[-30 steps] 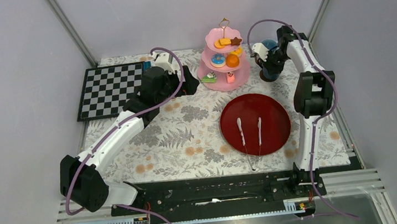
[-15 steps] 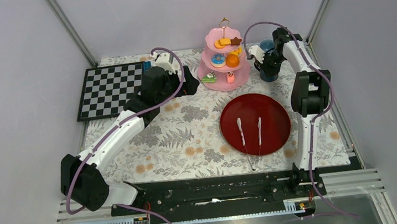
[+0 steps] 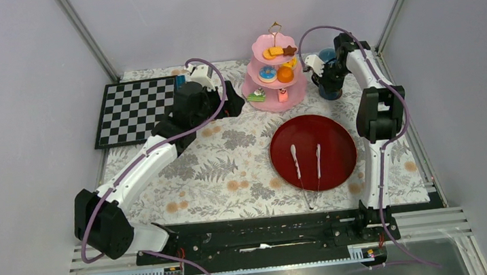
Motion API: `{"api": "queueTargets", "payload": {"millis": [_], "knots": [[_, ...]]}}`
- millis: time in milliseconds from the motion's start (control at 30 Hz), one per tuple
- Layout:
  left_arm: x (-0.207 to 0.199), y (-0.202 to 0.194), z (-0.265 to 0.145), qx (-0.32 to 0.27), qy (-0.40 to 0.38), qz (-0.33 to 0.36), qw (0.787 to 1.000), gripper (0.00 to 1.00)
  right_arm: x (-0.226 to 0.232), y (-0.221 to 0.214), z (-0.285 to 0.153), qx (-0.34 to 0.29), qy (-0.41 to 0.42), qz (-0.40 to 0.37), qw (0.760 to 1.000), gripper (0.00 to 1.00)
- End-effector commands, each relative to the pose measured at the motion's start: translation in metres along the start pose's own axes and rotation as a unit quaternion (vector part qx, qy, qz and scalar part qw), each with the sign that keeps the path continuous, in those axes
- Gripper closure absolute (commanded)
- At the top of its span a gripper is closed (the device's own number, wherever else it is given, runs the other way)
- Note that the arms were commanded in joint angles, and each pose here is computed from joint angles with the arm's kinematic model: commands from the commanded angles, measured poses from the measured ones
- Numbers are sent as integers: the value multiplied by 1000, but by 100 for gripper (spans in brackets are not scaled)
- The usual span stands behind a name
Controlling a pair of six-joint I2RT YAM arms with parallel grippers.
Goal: Serve the afternoon tea
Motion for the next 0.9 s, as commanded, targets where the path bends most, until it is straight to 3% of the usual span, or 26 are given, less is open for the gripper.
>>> {"api": "queueTargets", "payload": {"millis": [0, 300, 867], "knots": [[-3, 21, 1, -32, -6, 1, 999, 1, -14, 32, -32, -43, -47, -23, 998, 99], [-4, 22, -1, -35, -10, 0, 999, 1, -15, 29, -35, -36, -53, -21, 998, 100], [-5, 21, 0, -33, -14, -2, 999, 1, -16, 4, -7, -9, -37, 3, 999, 93]]}}
Point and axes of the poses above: each gripper's point midway between its finger pads, its own z axis out along the fingers, its own x axis along the line the jaws close on, y = z × x, the point moved 4 cm from there along -z, back along the fingers, and after that the axes turned 13 degrees about z, right-handed, at the moved point
